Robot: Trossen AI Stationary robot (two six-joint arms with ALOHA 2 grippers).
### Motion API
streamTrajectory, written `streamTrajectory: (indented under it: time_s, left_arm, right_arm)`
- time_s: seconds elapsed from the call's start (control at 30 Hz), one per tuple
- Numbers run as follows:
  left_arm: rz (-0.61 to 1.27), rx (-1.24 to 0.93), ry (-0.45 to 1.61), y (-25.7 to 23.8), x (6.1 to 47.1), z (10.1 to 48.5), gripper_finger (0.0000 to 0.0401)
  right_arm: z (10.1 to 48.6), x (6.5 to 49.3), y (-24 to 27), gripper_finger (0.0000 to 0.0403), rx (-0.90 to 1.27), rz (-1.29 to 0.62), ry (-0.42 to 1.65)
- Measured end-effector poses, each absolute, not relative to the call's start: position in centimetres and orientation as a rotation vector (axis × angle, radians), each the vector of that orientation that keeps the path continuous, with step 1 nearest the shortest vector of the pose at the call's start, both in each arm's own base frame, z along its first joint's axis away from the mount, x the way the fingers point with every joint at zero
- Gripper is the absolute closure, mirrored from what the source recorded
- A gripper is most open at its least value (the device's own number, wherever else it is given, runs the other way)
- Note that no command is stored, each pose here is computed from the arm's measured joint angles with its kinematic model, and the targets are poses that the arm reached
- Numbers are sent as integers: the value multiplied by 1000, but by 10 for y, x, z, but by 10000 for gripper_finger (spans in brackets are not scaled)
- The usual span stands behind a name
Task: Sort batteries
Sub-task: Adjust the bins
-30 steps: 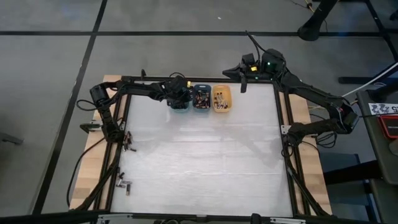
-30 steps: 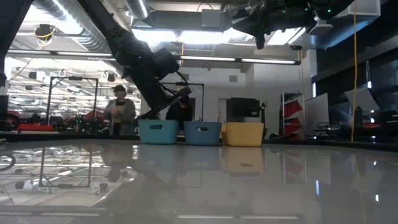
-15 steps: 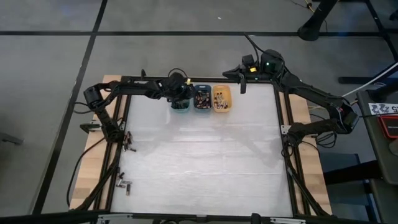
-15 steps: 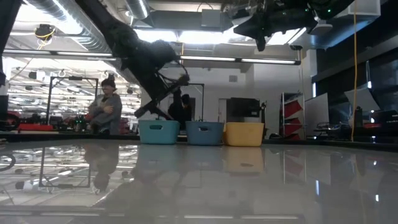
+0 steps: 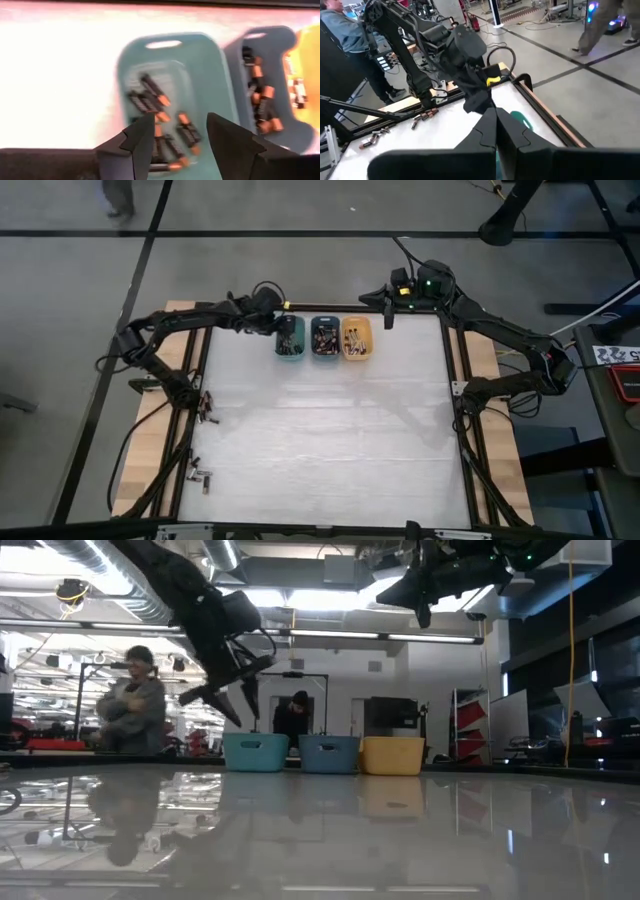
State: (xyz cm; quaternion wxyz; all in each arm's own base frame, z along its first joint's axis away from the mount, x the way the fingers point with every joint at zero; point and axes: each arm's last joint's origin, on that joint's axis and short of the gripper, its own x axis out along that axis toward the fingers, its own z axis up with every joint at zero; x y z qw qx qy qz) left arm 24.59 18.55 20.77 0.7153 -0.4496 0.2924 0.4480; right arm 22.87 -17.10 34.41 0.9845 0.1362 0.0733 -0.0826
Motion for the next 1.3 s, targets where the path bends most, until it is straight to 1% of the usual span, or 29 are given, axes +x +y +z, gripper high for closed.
streamTrajectory:
  time_s: [0.2,0.3,0.47,0.6,0.8,0.97,1.1,1.3]
  left_arm:
    - [1005,-897,655,188,227,226,231]
    - [1027,-873,699,190,216,228,231]
    - [1080,-875,769,194,196,215,231]
    - [1097,-890,802,193,189,203,231]
    - [1097,-880,832,192,191,193,231]
    - [1076,-865,815,195,201,185,231]
    - [1071,-870,870,194,207,171,231]
    - [1047,-852,883,193,220,157,231]
  right_arm:
    - [344,229,-171,403,309,-185,145]
    - [344,229,-172,403,321,-211,142]
    - [344,228,-173,403,340,-240,137]
    - [344,228,-173,403,360,-262,133]
    - [344,228,-175,403,370,-309,126]
    - [344,228,-175,403,379,-321,118]
    - [344,228,-175,403,382,-331,117]
    - [344,228,-176,403,403,-341,112]
